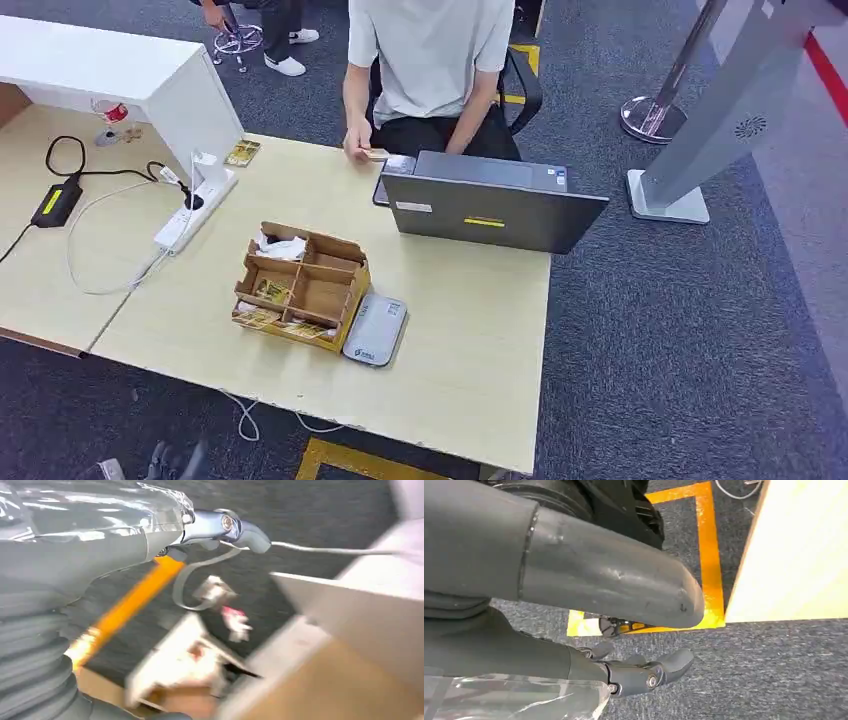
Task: Pass the card to the sensor for recognition and then transmit it.
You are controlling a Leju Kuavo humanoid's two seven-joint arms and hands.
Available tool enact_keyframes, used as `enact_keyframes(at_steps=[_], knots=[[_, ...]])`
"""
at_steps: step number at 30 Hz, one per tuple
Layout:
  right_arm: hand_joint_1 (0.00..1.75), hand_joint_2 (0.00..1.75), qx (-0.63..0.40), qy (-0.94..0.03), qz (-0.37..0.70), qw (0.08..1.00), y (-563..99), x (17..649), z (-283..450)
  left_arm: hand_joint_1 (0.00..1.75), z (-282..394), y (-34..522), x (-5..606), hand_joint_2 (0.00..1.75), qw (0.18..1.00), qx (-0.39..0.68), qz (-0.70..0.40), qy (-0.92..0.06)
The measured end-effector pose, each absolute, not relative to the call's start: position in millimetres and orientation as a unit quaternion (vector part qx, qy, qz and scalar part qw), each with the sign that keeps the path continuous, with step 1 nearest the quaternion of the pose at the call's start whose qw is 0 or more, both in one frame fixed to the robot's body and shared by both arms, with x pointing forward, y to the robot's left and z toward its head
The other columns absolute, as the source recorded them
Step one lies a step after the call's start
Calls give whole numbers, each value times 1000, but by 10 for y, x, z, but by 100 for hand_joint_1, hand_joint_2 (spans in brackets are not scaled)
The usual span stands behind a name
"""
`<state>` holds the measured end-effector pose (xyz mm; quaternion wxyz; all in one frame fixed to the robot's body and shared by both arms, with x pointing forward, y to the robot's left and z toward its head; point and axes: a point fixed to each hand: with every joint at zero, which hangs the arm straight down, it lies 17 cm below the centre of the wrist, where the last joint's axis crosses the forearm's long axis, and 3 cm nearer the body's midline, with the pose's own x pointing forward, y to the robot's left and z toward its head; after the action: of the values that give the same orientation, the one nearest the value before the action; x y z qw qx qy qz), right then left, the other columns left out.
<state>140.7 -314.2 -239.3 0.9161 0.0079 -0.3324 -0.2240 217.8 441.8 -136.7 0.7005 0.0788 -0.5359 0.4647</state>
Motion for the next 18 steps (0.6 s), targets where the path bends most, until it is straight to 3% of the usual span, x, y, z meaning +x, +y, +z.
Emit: enact_keyframes(at_steps=[15,18], knots=[[0,0,18,-339,-235,911,-3134,1475,-2368,0,463,4990,2715,175,498,75,436,-746],[0,0,23,-339,-231,912,-3110,1486,-2365,0,709,4994,2912,175,494,81,403,-766]])
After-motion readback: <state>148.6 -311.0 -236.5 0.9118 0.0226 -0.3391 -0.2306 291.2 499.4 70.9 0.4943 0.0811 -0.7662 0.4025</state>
